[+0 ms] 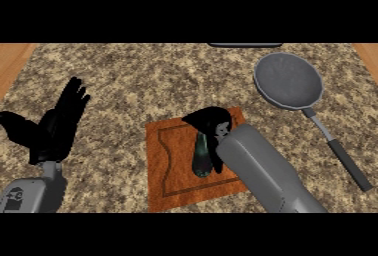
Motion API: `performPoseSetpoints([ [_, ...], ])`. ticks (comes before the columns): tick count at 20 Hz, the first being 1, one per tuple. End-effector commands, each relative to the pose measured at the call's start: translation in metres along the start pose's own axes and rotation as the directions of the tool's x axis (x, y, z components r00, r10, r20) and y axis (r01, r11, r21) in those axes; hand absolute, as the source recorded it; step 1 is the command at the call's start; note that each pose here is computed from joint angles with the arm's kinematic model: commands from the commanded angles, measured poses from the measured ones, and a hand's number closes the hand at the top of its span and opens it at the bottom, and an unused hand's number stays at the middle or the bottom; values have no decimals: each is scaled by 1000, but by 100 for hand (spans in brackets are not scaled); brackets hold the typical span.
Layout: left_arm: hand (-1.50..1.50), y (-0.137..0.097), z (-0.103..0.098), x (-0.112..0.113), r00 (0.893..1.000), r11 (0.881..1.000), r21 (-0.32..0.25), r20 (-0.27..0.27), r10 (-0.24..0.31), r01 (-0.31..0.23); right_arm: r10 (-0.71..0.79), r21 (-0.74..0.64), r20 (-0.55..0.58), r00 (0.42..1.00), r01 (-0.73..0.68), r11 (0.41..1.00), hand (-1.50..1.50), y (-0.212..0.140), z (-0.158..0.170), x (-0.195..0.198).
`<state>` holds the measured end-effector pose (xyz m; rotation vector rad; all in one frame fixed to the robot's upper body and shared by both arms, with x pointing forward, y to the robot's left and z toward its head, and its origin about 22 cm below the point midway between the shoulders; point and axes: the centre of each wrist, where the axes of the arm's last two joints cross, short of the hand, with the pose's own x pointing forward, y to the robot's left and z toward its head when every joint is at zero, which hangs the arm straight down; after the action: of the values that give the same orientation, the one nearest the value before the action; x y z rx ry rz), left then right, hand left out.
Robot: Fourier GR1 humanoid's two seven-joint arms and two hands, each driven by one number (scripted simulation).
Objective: Pick the eggplant from the cutting board and place it in the pan
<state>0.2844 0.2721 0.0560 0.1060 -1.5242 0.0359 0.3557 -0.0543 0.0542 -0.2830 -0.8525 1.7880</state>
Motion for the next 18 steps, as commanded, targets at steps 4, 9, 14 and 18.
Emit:
performPoseSetpoints([
  [4, 0, -11, -3, 9, 1000, 1000, -12, -2, 8, -8, -29, 21, -12, 1000, 29, 999, -150, 19, -20, -2],
  [9, 0, -3, 18, -3, 1000, 1000, -18, -9, 10, -10, -19, 2, 119, 993, 19, 1000, 150, 31, -21, 4],
  [14, 0, -5, 4, -1, 1000, 1000, -9, 0, 14, -14, -16, -32, 110, 994, 19, 999, 150, 34, -34, -12],
  [18, 0, 3, -1, 10, 1000, 1000, -19, -6, 9, -9, -53, -39, 146, 988, 59, 997, 150, 23, -24, 5],
])
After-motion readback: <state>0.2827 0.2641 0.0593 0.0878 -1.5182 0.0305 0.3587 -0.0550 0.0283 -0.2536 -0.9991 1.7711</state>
